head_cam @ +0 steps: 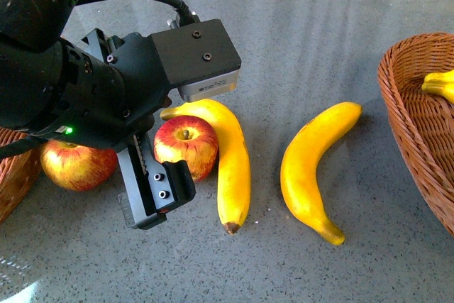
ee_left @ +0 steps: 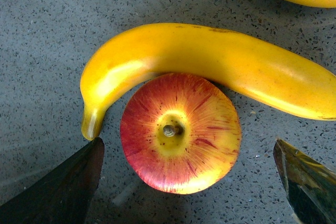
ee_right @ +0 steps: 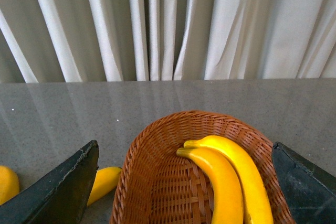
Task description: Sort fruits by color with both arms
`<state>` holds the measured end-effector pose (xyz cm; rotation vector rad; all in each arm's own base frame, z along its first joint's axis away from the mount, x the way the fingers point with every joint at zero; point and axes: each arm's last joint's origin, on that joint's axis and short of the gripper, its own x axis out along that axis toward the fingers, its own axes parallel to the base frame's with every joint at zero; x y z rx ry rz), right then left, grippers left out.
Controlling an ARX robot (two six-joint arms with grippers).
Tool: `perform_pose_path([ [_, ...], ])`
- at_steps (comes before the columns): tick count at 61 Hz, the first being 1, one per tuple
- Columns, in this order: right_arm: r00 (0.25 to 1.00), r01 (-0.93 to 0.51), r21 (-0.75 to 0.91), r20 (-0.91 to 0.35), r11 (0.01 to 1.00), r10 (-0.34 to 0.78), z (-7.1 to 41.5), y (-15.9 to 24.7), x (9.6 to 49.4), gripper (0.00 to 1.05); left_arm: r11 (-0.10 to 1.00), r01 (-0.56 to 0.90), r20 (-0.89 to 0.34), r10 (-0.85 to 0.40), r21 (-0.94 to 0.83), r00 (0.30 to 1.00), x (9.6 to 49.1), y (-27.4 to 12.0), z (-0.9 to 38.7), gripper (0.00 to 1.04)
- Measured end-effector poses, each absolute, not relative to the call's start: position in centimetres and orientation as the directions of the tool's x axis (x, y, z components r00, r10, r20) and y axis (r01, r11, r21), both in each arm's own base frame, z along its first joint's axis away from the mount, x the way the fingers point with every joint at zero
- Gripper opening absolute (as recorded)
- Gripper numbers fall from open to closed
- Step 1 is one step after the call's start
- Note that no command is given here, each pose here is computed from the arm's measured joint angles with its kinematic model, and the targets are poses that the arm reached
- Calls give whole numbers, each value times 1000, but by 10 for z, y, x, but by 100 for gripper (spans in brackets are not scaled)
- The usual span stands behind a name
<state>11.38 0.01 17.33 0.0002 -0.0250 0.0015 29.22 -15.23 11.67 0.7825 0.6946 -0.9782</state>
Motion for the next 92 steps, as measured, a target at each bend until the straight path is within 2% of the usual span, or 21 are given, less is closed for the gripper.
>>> perform_pose_path([
  [17,1000,-2,0,25,1000,2,173,0,114,96,315,916,-820,-436,248,371,309,-159,108,96],
  [50,1000,-2,0,25,1000,2,173,0,114,96,269,936,-852,-411,228,325,317,-163,88,96],
  [52,1000,-2,0,25,1000,2,173,0,114,96,271,935,-853,-407,230,328,317,-163,88,95],
  [60,1000,-2,0,25,1000,2,173,0,114,96,280,929,-850,-400,242,342,319,-161,89,77],
  [63,1000,-2,0,25,1000,2,173,0,114,96,285,927,-848,-402,243,346,319,-161,90,73],
  [79,1000,-1,0,25,1000,1,173,0,114,96,329,905,-817,-420,268,395,319,-155,107,69],
  [92,1000,-2,0,25,1000,2,173,0,114,96,382,870,-764,-445,311,468,316,-136,139,68],
])
